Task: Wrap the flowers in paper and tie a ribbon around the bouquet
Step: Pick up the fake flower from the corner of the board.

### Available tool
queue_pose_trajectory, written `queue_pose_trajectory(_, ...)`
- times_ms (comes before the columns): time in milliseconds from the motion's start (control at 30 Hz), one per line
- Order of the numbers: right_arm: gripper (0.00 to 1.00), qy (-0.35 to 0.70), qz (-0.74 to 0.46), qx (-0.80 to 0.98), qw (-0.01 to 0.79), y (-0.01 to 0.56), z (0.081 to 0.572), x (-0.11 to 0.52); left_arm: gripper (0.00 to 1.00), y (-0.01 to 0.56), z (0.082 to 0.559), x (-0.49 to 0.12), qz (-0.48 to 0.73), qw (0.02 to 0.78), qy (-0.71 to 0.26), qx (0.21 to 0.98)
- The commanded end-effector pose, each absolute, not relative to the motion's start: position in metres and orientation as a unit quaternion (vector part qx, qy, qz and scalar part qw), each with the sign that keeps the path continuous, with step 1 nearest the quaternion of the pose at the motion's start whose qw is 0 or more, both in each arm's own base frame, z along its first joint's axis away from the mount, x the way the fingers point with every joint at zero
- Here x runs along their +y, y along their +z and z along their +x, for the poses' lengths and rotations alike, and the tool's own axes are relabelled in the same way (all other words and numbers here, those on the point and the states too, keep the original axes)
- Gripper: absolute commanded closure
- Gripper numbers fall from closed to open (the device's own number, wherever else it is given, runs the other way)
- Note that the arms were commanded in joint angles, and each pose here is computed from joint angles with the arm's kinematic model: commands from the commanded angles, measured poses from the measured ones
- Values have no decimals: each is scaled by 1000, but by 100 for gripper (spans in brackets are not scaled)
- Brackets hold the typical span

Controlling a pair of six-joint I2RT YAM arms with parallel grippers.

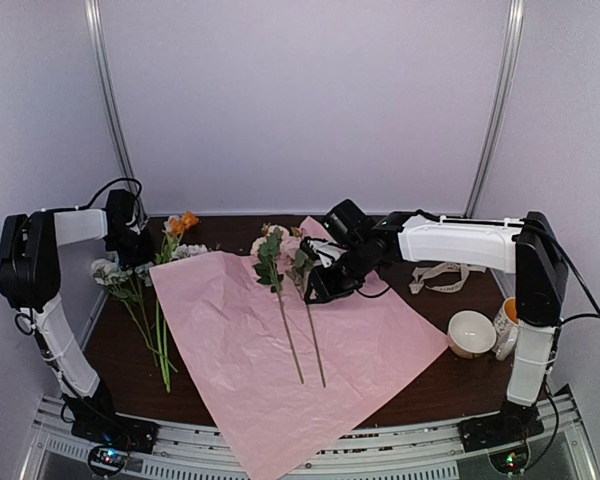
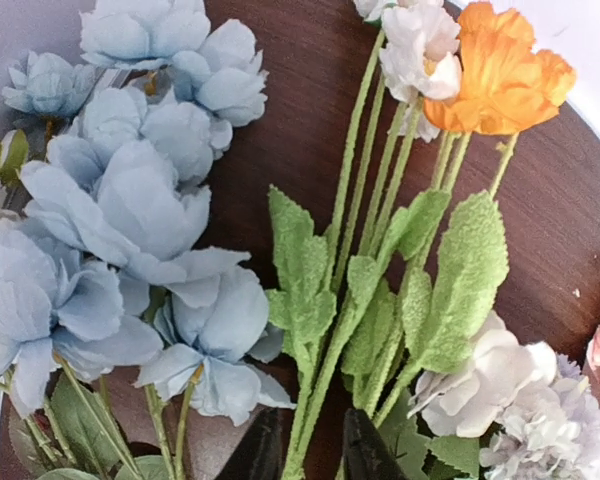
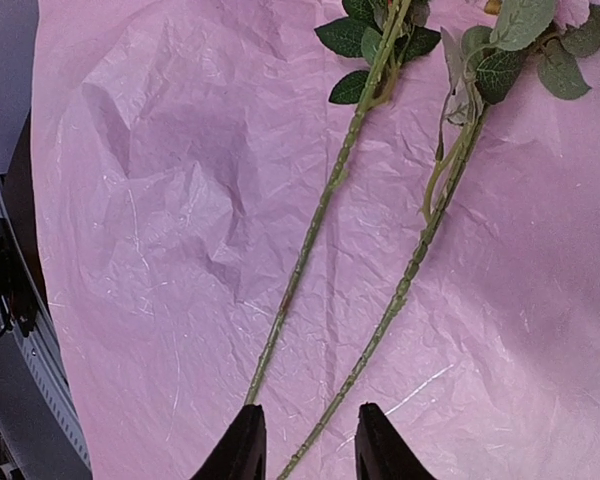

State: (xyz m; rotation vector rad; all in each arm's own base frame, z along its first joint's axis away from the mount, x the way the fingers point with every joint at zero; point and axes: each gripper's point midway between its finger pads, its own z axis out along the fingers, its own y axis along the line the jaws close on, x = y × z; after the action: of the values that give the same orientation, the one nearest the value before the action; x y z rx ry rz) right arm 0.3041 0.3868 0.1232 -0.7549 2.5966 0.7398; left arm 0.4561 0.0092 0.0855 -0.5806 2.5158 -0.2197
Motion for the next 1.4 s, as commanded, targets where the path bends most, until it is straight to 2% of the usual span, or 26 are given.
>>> queue_pose_trajectory(0, 68, 254, -267, 913, 175, 127, 309, 385, 78, 63, 437, 10, -205, 228, -59, 950)
queue_pose_trajectory(100, 68, 255, -266, 913, 173, 126, 307, 384, 80, 49, 420, 4, -205, 208, -67, 954)
queue_pose_trajectory(333, 68, 257, -265, 914, 169, 123, 306, 384, 76, 28, 395, -18, -184, 177, -79, 964)
queue_pose_trajectory(567, 68, 259, -266, 912, 172, 126, 304, 383, 76, 31, 387, -22, -169, 159, -72, 970)
queue_pose_trajectory(733, 68, 254, -267, 914, 172, 121, 302, 379, 75, 53, 375, -37, -152, 189, -73, 967)
queue_pose_trajectory(867, 69, 257, -273, 912, 163, 119, 302, 383, 74, 52, 367, -45, -137, 180, -71, 971)
queue_pose_trajectory(1033, 69, 256, -275, 911, 169, 123, 304, 382, 75, 35, 355, -42, -145, 150, -61, 976)
queue_pose_trajectory(1133, 69, 256, -275, 911, 168, 122, 304, 381, 79, 41, 355, -39, -153, 163, -56, 973)
queue_pose_trajectory(1267, 69, 256, -276, 912, 164, 120, 303, 381, 79, 55, 354, -27, -154, 185, -24, 970)
queue_pose_trajectory(1367, 69, 258, -277, 911, 163, 121, 303, 382, 78, 51, 349, -13, -152, 173, 15, 973)
